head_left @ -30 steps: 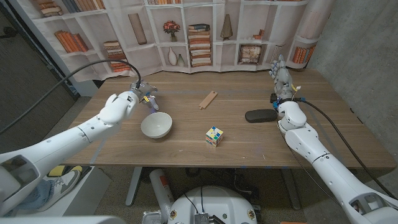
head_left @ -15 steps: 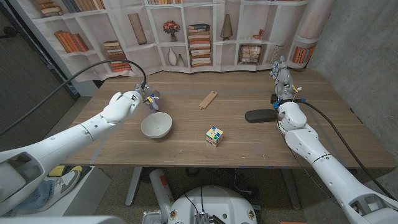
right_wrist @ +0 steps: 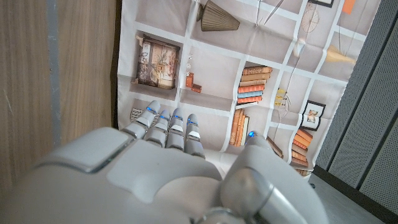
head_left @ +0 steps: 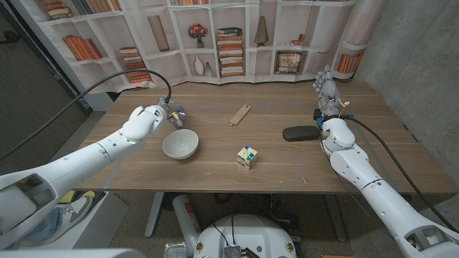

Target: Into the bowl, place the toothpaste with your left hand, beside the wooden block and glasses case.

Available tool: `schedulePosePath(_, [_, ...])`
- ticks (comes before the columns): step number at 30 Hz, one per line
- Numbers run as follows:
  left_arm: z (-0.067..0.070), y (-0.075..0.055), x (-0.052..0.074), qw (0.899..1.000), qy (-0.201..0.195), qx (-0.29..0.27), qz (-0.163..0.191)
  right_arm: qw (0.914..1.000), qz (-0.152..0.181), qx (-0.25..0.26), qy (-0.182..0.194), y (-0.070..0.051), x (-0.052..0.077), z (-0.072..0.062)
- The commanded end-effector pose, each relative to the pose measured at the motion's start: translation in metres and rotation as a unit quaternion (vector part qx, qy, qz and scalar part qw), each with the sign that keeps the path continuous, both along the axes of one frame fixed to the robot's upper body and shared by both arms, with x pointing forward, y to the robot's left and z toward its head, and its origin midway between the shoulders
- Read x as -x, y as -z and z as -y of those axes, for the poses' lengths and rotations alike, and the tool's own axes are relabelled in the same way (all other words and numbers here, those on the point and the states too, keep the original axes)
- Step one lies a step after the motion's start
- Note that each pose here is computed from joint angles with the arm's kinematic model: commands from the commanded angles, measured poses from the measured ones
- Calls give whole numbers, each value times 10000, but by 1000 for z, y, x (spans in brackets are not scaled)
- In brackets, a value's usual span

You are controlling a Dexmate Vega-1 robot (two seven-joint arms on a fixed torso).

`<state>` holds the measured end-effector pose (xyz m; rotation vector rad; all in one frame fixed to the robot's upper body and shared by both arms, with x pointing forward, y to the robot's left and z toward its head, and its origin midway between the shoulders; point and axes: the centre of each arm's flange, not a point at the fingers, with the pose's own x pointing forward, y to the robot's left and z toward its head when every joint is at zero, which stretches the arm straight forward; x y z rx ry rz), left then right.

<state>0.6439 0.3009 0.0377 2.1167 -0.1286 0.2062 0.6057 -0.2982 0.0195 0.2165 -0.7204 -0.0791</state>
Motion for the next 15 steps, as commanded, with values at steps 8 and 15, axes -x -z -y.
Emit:
schedulePosePath(8, [4, 9, -10, 9999, -98, -13, -107, 10000, -96, -26, 3, 4, -4, 1])
schedulePosePath(15, [3, 12, -13, 9999, -57, 74, -50, 9999, -124, -19, -12, 5, -6, 2])
